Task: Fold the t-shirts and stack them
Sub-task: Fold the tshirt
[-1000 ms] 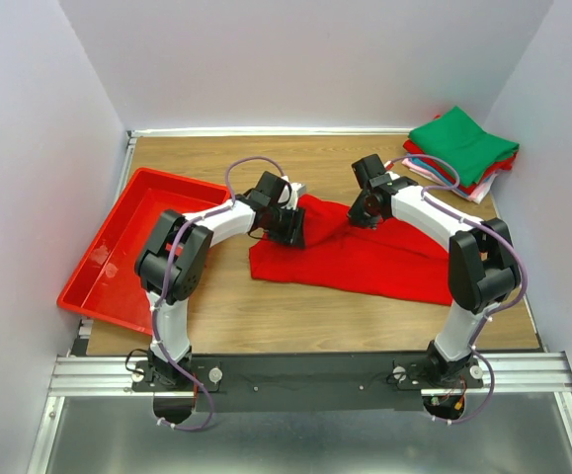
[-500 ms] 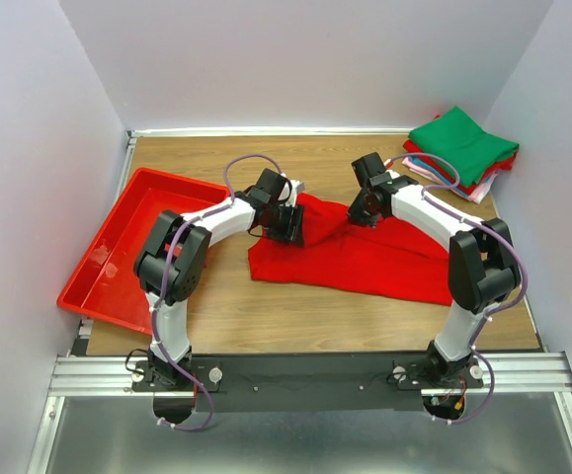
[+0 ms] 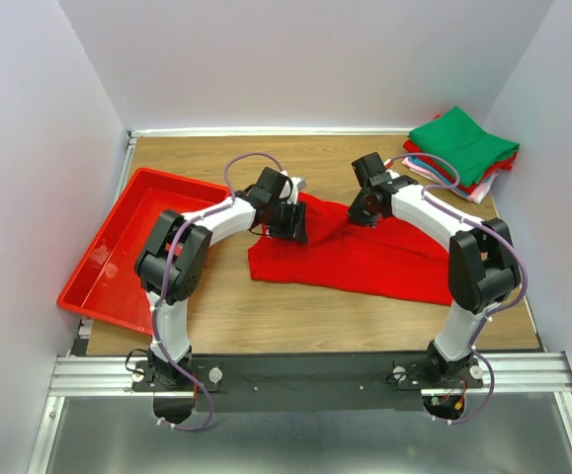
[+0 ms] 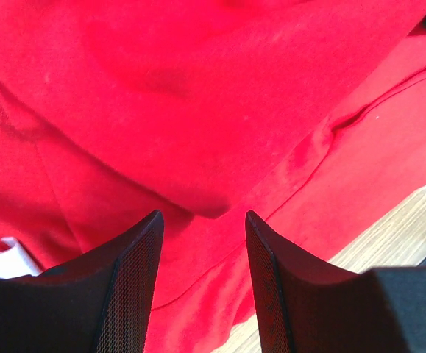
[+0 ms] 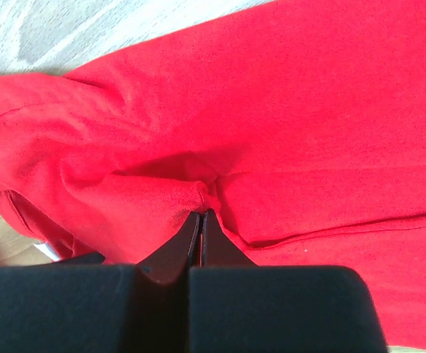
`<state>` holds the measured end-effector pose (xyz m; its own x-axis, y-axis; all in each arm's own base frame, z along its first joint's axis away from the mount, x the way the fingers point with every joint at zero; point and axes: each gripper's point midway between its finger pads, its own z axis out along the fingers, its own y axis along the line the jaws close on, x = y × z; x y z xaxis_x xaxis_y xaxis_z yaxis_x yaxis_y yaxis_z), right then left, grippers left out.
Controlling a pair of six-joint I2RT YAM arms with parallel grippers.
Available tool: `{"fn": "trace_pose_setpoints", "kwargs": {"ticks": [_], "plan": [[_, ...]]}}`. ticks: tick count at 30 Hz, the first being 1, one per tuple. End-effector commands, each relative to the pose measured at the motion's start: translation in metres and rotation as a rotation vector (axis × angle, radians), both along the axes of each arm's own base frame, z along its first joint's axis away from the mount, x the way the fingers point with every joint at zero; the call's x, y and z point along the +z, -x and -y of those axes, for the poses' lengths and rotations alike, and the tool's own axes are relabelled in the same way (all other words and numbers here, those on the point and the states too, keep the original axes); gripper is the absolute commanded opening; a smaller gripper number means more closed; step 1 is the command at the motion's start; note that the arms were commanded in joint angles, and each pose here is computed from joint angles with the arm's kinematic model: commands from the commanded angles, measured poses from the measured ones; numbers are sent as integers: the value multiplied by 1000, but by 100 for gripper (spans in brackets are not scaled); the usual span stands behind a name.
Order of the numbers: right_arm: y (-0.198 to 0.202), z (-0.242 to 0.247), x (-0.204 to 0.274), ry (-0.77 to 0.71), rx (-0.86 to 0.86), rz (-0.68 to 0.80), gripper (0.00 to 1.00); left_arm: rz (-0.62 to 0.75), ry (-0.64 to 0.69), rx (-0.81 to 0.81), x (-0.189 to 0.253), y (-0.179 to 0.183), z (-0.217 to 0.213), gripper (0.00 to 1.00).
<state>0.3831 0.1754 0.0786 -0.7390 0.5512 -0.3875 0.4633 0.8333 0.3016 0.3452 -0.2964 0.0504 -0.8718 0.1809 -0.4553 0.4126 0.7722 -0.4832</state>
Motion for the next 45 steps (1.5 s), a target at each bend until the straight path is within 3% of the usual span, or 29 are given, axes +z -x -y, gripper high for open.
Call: {"fn": "trace_pose_setpoints", "kwargs": {"ticks": [1,13,19,23,30,45], "plan": [[0,-2,-5,1,11,-27,1,7,57,-23,5,-7,15,57],[-1,-4,-6,-1,18,-30,1,-22,53,-27,-8,-8,18,50],[-2,-10,0,-31,39,-24,1,-20,66,-32,-7,-11,21,15],[4,-18,6,-72,82,-33,1,-30,83,-31,5,-8,18,0],[31,-30,2,-147,143,-104,1,-65,93,-4,22,-8,-5,0],[75,-40,12,-165,210,-165,1,-143,145,-80,46,23,-19,0]]}}
